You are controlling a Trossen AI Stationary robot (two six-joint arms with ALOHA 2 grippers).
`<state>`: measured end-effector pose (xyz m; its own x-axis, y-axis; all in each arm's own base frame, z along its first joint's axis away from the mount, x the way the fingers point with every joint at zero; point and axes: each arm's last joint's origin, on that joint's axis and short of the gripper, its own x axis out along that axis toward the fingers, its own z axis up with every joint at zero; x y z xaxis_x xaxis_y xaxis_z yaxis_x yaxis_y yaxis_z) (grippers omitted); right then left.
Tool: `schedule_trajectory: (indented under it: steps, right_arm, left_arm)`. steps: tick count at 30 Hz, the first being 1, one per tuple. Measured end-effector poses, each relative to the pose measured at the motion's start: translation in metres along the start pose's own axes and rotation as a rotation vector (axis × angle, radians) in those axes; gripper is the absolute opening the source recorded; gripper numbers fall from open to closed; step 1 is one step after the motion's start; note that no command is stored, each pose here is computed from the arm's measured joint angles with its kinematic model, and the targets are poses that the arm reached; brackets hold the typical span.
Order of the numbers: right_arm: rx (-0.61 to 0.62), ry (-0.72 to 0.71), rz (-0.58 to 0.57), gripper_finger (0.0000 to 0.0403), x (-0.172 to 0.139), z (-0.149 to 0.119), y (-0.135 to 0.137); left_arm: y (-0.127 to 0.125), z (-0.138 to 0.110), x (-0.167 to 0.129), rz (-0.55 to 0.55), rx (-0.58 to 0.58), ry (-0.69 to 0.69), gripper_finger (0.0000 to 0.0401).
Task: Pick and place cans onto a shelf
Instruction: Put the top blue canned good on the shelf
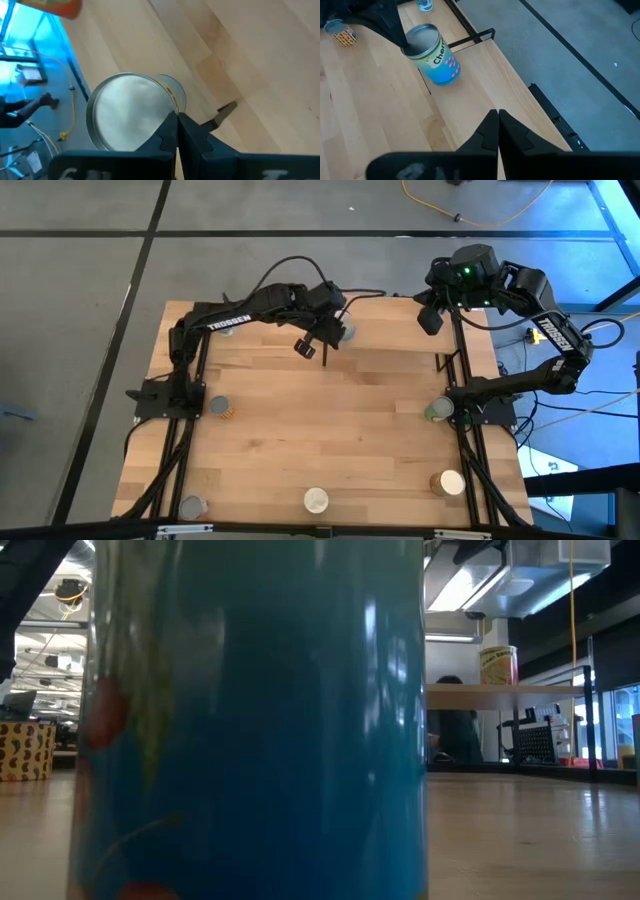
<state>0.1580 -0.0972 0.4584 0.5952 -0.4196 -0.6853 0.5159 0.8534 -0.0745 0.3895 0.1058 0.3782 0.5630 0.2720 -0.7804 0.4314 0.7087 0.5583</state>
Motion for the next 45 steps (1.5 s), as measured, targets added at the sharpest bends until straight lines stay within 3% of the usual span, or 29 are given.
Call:
schedule_trajectory:
  steps: [8,24,32,45]
  right_arm:
    - [-0.001,0.000,0.000,0.0005,0.000,0.000,0.000]
    - [-0.002,0.000,0.000,0.0005,0.000,0.000,0.000]
    - [-0.006,0.000,0.000,0.0005,0.000,0.000,0.000]
    - [-0.033,0.000,0.001,0.0005,0.000,0.000,0.000]
  left_arm:
    - [0.006,-0.009,-0.005,-0.052,-0.075,-0.036,0.0000]
    - [0.004,-0.011,0.016,-0.095,-0.064,-0.002,0.0000]
    - [0.009,-0.007,0.015,-0.010,-0.050,0.017,0.0000]
    - [0.011,-0.006,0.016,0.019,-0.051,0.012,0.0000]
